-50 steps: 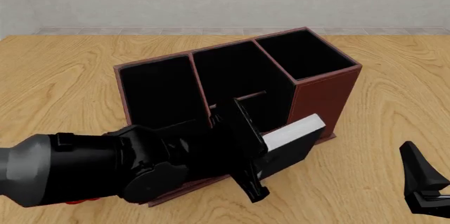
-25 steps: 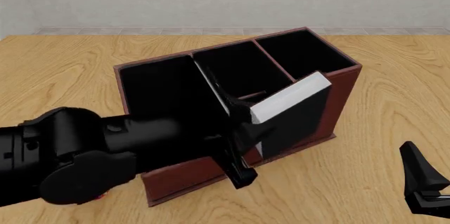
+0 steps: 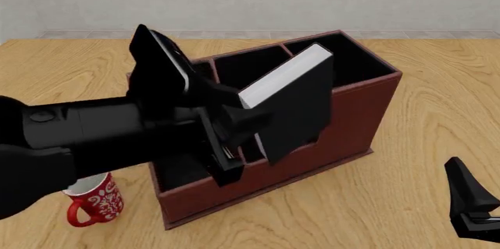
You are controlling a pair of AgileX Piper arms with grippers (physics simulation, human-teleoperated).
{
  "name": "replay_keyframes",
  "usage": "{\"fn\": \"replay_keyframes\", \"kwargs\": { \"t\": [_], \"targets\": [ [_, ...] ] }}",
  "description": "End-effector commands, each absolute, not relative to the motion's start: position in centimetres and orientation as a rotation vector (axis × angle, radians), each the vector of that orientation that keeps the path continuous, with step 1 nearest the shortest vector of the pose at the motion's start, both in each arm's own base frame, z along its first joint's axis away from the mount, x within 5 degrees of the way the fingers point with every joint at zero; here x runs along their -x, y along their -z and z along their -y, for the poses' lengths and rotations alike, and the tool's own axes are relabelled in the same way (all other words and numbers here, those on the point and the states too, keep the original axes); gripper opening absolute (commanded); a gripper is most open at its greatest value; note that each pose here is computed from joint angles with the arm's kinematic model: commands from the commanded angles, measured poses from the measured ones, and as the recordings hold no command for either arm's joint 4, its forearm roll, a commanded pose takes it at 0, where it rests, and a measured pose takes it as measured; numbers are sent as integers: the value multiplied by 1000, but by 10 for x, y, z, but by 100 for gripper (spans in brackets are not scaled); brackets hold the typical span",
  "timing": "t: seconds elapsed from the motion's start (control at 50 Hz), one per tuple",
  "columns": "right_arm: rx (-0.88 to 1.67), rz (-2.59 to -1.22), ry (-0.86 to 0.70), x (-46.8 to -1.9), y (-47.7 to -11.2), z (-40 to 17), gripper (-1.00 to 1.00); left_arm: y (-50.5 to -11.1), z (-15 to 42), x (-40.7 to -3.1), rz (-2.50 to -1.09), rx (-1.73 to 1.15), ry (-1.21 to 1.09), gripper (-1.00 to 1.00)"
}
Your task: Pick up the book and place it in the back compartment of the caddy.
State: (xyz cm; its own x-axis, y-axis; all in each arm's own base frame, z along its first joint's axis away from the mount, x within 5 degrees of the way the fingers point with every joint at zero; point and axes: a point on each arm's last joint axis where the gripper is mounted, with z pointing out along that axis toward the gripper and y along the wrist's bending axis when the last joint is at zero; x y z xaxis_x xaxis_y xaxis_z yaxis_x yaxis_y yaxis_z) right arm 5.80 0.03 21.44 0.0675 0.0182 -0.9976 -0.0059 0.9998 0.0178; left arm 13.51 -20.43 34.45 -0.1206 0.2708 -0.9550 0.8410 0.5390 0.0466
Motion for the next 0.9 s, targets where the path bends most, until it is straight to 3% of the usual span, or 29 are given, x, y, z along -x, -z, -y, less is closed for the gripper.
{"fn": "replay_keyframes", "kwargs": {
  "t": [0.02, 0.24, 0.36, 0.6, 0.8, 0.9],
  "targets": [
    [-10, -1503, -18, -58, -214, 0, 100, -349, 196, -132, -1732, -971, 618, -100],
    [-10, -1503, -18, -58, -214, 0, 100, -336, 199, -125, -1771, -1025, 621, -100],
    [-10, -1503, -18, -58, -214, 0, 100, -335, 195, -124, -1724, -1042, 599, -100],
    [-10, -1503, -18, -58, -214, 0, 100, -324, 198, -139, -1738, -1029, 549, -100],
    [-10, -1503, -18, -58, -214, 0, 100, -320, 188, -164, -1595, -1024, 387, -100],
    [-10, -1503, -18, -58, -214, 0, 100, -319, 189, -162, -1606, -992, 425, -100]
  ]
}}
